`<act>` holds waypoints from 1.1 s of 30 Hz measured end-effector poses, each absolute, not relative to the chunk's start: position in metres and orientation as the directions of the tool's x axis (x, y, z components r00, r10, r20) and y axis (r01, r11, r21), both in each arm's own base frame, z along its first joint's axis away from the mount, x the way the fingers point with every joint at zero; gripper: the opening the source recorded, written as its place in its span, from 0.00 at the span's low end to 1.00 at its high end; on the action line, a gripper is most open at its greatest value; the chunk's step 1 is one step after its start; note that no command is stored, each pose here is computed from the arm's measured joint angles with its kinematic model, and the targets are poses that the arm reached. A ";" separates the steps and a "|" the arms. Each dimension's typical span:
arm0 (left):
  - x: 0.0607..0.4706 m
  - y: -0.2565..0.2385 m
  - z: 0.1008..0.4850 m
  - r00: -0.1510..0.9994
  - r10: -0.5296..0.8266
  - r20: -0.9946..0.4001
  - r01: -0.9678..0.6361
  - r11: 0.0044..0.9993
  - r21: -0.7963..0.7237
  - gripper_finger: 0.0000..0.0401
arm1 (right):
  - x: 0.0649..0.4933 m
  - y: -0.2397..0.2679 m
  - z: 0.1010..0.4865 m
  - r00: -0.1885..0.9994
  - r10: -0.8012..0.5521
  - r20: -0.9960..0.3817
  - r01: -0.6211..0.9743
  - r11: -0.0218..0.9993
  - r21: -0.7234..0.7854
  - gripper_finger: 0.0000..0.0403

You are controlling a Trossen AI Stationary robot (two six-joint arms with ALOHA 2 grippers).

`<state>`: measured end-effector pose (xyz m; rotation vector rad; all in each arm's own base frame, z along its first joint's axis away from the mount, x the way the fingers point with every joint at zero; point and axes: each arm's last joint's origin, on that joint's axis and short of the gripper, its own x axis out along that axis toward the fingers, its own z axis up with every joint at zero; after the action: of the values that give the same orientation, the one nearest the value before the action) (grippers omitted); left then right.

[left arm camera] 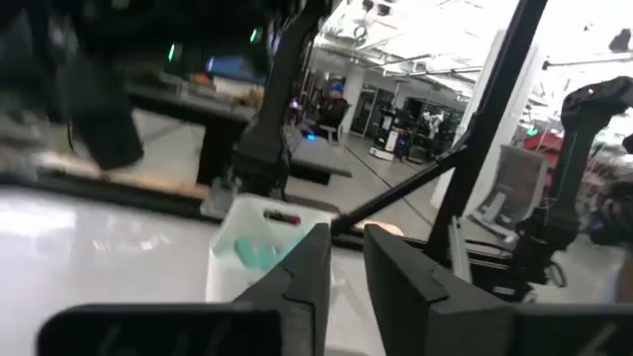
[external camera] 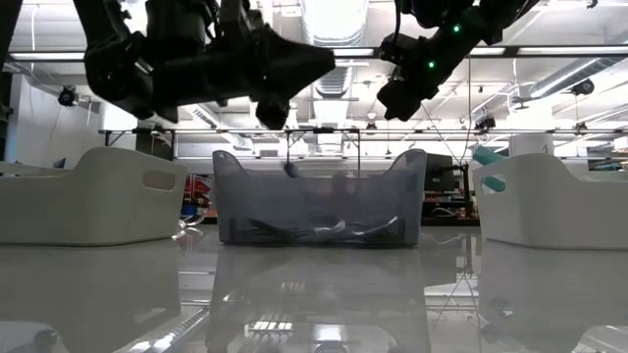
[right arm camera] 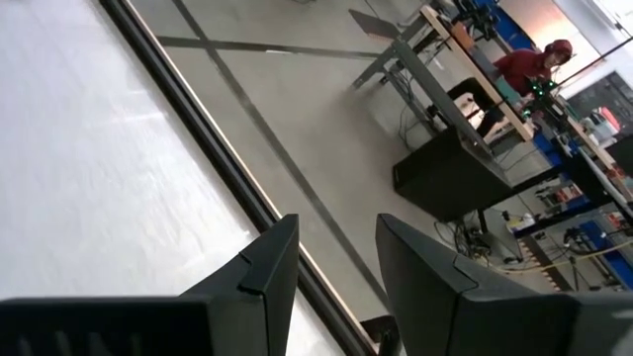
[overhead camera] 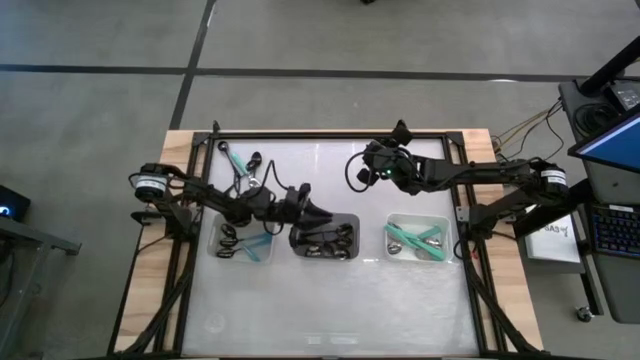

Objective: Sort silverware by color (type)
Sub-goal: Put the black spoon into the black bin, then put the green spoon into the white bin

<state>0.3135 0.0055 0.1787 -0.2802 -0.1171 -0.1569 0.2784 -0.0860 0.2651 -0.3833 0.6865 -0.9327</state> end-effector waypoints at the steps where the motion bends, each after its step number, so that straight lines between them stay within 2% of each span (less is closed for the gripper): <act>1: 0.315 0.006 0.181 0.980 -0.136 0.146 0.169 0.955 -0.243 0.13 | 0.278 -0.086 0.265 0.408 -0.834 -0.371 0.602 0.551 -0.578 0.32; 9: 0.326 0.010 0.198 0.970 -0.123 0.208 0.140 0.988 -0.067 0.18 | 0.278 -0.086 0.265 0.408 -0.834 -0.371 0.600 0.552 -0.579 0.32; 13: 0.323 0.024 0.202 0.985 -0.014 0.173 0.027 0.997 -0.071 0.18 | 0.278 -0.086 0.265 0.408 -0.834 -0.372 0.600 0.552 -0.579 0.32; 17: 0.305 0.050 0.199 0.981 0.187 -0.058 -0.194 0.971 -0.138 0.18 | 0.278 -0.086 0.264 0.402 -0.833 -0.381 0.591 0.554 -0.586 0.32; 22: 0.264 0.084 0.199 0.812 0.419 -0.406 -0.508 0.851 -0.137 0.18 | 0.277 -0.086 0.263 0.399 -0.833 -0.385 0.591 0.554 -0.587 0.32; 28: 0.205 0.111 0.196 0.536 0.473 -0.699 -0.763 0.626 -0.161 0.18 | 0.277 -0.086 0.263 0.399 -0.832 -0.385 0.619 0.554 -0.556 0.32; 33: 0.173 0.125 0.193 0.371 0.467 -0.803 -0.878 0.457 -0.141 0.18 | 0.277 -0.086 0.263 0.399 -0.832 -0.385 0.658 0.552 -0.513 0.32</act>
<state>0.1734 0.1245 0.1925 -0.6261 0.7697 0.9382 0.2772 -0.0863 0.2632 -0.2990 0.6602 -0.9608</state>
